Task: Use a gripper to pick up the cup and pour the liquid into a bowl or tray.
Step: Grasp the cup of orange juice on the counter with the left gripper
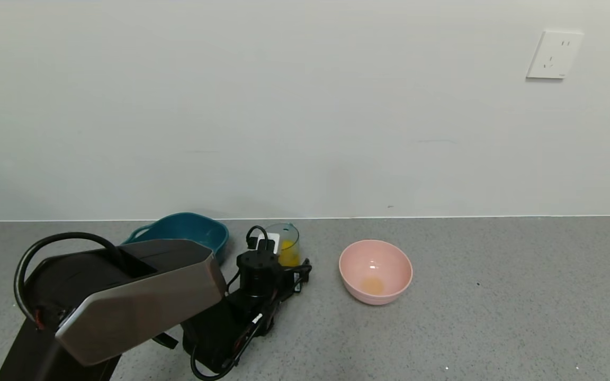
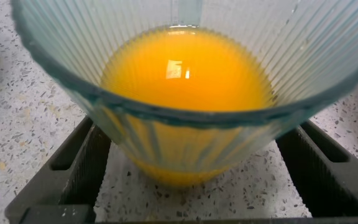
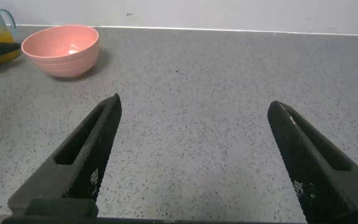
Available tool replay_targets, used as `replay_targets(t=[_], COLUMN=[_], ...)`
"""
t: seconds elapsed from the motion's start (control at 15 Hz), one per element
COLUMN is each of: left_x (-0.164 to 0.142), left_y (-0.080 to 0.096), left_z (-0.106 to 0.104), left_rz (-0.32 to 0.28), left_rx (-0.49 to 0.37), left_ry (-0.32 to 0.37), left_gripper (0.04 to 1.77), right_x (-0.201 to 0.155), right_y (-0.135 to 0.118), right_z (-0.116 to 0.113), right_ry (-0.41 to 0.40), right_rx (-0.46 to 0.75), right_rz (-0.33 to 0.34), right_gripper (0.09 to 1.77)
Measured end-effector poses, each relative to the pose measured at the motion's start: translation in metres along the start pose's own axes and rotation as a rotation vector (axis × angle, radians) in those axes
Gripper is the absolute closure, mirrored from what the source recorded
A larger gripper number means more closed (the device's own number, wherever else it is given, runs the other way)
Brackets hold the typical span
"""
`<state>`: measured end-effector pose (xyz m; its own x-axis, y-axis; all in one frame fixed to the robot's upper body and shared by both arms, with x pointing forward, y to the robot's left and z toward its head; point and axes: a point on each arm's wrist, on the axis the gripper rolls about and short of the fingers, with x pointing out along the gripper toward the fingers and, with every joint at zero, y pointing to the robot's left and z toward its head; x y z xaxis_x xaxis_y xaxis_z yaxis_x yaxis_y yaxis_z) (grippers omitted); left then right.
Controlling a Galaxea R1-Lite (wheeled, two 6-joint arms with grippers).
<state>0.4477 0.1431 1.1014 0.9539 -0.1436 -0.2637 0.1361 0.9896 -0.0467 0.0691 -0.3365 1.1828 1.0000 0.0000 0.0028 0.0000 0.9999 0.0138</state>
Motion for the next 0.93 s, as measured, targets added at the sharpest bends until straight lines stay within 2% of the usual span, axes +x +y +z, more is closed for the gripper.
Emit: replay_targets(t=[0.93], left_x=[0.005], left_y=[0.0017], left_z=[0.0018], left_rz=[0.005], left_rx=[-0.006], left_ry=[-0.013], left_gripper=[0.1], right_x=[0.0], right_y=[0.0], right_z=[0.0], right_ry=[0.0], right_rx=[0.0], right_rz=[0.0], right_gripper=[0.15])
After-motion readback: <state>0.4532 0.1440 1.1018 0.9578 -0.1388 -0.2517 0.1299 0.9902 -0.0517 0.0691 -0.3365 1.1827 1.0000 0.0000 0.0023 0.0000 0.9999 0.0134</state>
